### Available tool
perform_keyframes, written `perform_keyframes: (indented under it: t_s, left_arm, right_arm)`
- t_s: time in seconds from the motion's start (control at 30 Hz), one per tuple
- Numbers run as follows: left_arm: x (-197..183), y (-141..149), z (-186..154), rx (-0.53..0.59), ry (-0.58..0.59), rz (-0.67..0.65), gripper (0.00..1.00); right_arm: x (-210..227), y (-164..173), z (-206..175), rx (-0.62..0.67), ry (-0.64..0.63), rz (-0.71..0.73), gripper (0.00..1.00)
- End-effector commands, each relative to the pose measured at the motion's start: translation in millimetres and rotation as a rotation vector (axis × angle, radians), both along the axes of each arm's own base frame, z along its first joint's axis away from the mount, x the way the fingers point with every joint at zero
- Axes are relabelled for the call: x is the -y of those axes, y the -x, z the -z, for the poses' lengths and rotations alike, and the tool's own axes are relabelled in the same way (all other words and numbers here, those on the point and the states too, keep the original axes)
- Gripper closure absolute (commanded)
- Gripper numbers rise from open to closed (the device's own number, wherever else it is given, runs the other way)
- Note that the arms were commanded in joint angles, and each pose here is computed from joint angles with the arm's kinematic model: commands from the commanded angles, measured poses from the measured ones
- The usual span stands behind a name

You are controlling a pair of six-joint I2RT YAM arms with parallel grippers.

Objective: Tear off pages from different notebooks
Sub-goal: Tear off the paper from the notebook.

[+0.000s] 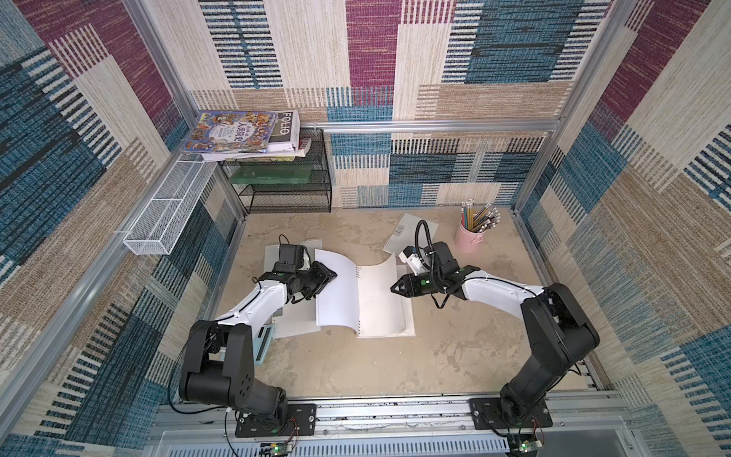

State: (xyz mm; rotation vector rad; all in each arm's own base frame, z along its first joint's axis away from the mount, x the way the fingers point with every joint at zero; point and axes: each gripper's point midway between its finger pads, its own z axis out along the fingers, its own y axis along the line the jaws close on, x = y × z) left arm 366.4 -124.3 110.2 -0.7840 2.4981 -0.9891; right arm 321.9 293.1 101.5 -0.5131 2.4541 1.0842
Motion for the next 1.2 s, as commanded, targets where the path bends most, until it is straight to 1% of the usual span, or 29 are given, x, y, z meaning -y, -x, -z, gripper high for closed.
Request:
perform_keyframes:
  t_s: [0.0, 0.07, 0.23, 0.3, 0.37, 0.43, 0.53, 0.63, 0.7, 0.73, 0.9, 1.0, 1.07, 1.17]
  left_arm:
    - [2.9, 2.6, 5.5, -0.018, 0.008, 0.017, 0.51]
    - [3.0, 3.4, 8.6, -0.027, 0.008, 0.017, 0.51]
    - [3.2, 3.9, 10.7, -0.032, 0.008, 0.020, 0.50]
    - [3.0, 4.2, 10.4, -0.034, 0.003, 0.024, 0.48]
    - [3.0, 4.3, 9.6, -0.037, -0.004, 0.032, 0.45]
    - [2.7, 5.0, 8.4, -0.042, -0.011, 0.038, 0.41]
    - [-0.6, 7.4, 6.5, -0.051, -0.040, 0.044, 0.32]
    - [-5.3, 10.2, 1.2, -0.048, -0.071, 0.045, 0.17]
    - [-11.1, 12.7, -1.5, -0.055, -0.108, 0.039, 0.05]
    - [-14.0, 14.4, -2.1, -0.063, -0.126, 0.037, 0.01]
    - [-30.7, 19.5, -5.0, -0.097, -0.208, 0.016, 0.01]
    - [-41.4, 22.4, -4.5, -0.128, -0.241, 0.004, 0.01]
    - [-44.9, 21.5, -4.9, -0.128, -0.237, -0.002, 0.01]
    - [-37.0, 17.3, -2.7, -0.111, -0.180, 0.005, 0.01]
  right_arm:
    - [-17.6, 5.5, -18.1, 0.015, -0.134, -0.086, 0.69]
    - [-19.1, 6.9, -14.1, 0.006, -0.141, -0.098, 0.72]
    - [-16.1, 4.7, -5.0, 0.002, -0.104, -0.087, 0.72]
    - [-17.4, 5.5, -8.0, 0.019, -0.102, -0.100, 0.69]
    - [-21.7, 7.6, -10.7, 0.048, -0.085, -0.128, 0.64]
    - [-25.5, 8.9, -4.9, 0.066, -0.028, -0.141, 0.62]
    - [-27.8, 9.2, 10.4, 0.073, 0.065, -0.141, 0.67]
    - [-27.5, 9.6, 20.5, 0.080, 0.116, -0.136, 0.66]
    - [-26.4, 10.0, 26.3, 0.089, 0.154, -0.134, 0.66]
    - [-25.9, 10.1, 29.0, 0.090, 0.169, -0.135, 0.65]
    - [-25.3, 11.0, 36.8, 0.092, 0.195, -0.141, 0.64]
    - [-25.5, 11.6, 40.0, 0.102, 0.221, -0.144, 0.66]
    - [-26.2, 11.5, 39.9, 0.108, 0.223, -0.145, 0.68]
    - [-28.7, 10.1, 36.3, 0.115, 0.210, -0.145, 0.69]
